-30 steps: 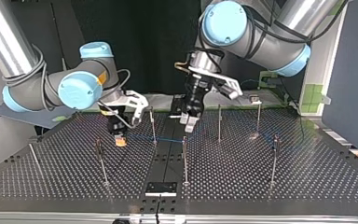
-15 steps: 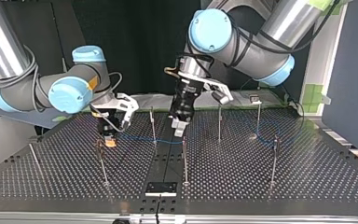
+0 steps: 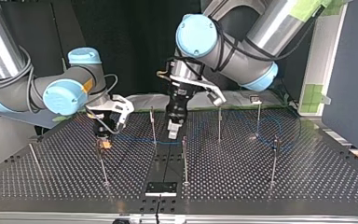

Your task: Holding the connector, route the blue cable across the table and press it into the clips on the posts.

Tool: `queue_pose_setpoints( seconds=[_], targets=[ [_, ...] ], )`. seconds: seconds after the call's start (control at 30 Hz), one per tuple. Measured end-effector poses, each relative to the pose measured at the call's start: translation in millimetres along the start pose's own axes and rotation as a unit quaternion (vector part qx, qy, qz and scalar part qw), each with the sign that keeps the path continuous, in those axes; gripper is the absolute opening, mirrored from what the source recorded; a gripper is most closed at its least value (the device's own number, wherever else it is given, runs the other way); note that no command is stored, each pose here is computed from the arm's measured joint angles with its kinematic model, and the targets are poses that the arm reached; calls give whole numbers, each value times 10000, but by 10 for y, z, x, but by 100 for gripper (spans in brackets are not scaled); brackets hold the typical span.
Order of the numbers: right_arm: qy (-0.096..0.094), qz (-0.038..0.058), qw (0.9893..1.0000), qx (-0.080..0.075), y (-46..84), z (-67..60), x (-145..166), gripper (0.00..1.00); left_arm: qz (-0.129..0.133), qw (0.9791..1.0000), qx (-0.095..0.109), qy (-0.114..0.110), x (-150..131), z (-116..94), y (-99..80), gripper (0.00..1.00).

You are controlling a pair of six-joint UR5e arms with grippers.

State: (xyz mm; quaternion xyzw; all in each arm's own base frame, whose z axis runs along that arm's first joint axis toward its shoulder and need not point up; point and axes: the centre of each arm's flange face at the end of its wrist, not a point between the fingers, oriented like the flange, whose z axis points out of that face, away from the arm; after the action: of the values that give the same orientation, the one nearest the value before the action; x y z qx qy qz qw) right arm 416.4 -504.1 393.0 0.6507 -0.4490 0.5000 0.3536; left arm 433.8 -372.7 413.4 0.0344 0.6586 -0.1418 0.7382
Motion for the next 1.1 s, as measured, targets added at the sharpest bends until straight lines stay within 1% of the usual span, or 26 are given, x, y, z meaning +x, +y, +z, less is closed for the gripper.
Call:
queue_pose_setpoints(
  seconds=[0.23,0.47,0.57,0.67,0.73,0.87,0.97,1.1],
  targets=[
    [-2,0,10000,-33,37,13,0,0,244,9996,-137,15,142,115,-124,100],
    [-56,-1,10000,-62,80,26,-57,0,523,9980,-328,105,303,244,-230,100],
    [-64,-1,10000,-64,87,28,-68,0,560,9975,-413,84,369,305,-273,100],
    [-68,-4,10000,-64,92,30,-72,0,566,9970,-521,22,370,356,-295,100],
    [-66,-5,10000,-58,91,32,-73,0,561,9966,-595,-23,346,379,-297,100],
    [-65,-5,10000,-53,95,35,-74,0,557,9952,-796,-94,309,449,-257,100],
    [-64,-4,10000,-48,94,35,-74,0,597,9945,-860,-69,335,505,-261,100],
    [-63,-4,10000,-31,91,34,-72,0,678,9938,-883,52,427,569,-327,100]
  ],
)
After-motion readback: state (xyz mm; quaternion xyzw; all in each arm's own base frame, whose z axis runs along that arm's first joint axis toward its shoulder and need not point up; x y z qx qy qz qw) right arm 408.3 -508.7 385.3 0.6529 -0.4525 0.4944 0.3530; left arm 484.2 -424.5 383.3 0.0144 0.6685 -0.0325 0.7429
